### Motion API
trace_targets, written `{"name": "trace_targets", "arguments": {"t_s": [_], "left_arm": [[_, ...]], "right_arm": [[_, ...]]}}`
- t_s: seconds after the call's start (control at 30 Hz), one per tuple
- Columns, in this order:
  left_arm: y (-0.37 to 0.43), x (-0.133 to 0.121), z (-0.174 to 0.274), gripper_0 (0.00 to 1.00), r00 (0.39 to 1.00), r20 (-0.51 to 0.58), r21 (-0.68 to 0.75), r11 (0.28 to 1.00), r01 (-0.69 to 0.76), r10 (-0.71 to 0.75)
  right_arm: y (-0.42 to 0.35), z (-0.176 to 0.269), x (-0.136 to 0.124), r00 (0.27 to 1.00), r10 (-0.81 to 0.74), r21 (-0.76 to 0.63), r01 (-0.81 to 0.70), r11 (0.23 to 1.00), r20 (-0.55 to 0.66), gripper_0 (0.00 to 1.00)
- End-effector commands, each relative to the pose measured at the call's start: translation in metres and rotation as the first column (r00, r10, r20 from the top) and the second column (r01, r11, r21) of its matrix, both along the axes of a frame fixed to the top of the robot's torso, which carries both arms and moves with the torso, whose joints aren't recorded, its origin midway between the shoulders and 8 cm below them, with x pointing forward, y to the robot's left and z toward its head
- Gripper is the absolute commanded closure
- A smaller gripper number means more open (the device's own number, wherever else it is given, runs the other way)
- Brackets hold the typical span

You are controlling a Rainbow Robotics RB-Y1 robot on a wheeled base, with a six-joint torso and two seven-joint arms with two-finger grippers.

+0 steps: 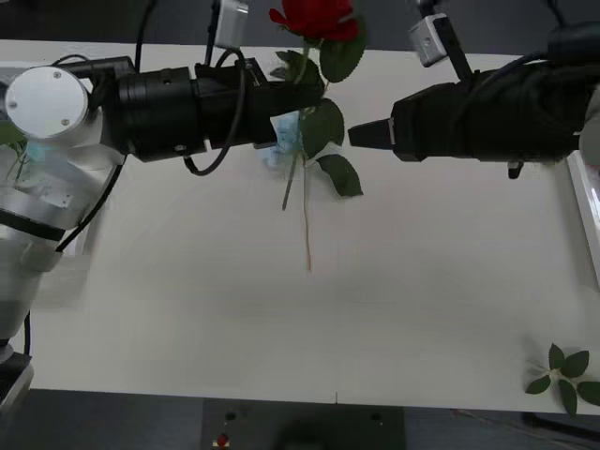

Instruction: Put the red flowers into the right box and the blue flowers into the left box

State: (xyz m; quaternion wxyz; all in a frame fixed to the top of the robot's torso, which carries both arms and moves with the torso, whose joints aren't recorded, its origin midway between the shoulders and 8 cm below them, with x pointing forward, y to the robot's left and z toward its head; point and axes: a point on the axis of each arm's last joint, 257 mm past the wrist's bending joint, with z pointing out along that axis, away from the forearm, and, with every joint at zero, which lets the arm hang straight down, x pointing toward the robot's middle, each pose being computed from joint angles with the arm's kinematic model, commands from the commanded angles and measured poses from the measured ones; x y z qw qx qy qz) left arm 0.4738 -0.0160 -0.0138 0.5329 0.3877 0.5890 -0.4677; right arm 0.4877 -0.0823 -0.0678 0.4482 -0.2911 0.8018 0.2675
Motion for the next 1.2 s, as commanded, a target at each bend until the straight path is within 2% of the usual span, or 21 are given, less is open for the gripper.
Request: {"name": "trace_targets", "arguments": {"t_s": [0.03,0.33,0.6,0.63,0.67,0.7,0.73,0.77,1.2], "left_arm": [[-0.027,-0.01,0.02,1.0,0.993,0.114,-0.011,1.0,0.022,-0.02],[-0.043,-0.014,0.019,1.0,0.992,0.123,-0.03,0.999,0.028,-0.024],[-0.045,-0.014,0.027,1.0,0.992,0.127,-0.055,0.998,0.024,-0.016],[-0.045,-0.014,0.027,1.0,0.992,0.127,-0.055,0.998,0.024,-0.016],[-0.045,-0.014,0.027,1.0,0.992,0.127,-0.055,0.998,0.024,-0.016],[-0.045,-0.015,0.028,1.0,0.992,0.125,-0.059,0.998,0.026,-0.018],[-0.046,-0.015,0.028,1.0,0.992,0.127,-0.058,0.998,0.026,-0.018],[-0.045,-0.015,0.028,1.0,0.992,0.125,-0.059,0.998,0.026,-0.018],[-0.044,-0.017,0.028,1.0,0.994,0.104,-0.077,0.996,0.033,-0.025]], "right_arm": [[0.023,-0.005,-0.003,1.0,0.019,0.07,-0.019,0.997,-0.005,0.0],[0.047,-0.05,-0.023,0.997,0.065,0.083,-0.061,0.995,-0.047,0.0],[0.07,-0.059,-0.021,0.999,0.049,0.237,-0.045,0.97,-0.01,0.0],[0.071,-0.06,-0.021,0.999,0.046,0.245,-0.043,0.968,-0.007,0.08],[0.071,-0.06,-0.021,0.999,0.046,0.245,-0.043,0.968,-0.007,0.08],[0.072,-0.059,-0.019,0.999,0.042,0.255,-0.041,0.966,0.002,0.6],[0.072,-0.061,-0.02,0.999,0.039,0.258,-0.038,0.965,-0.001,0.97],[0.073,-0.06,-0.02,0.999,0.038,0.268,-0.035,0.963,-0.004,1.0],[0.07,-0.048,-0.014,1.0,-0.002,0.36,-0.007,0.933,0.023,1.0]]}}
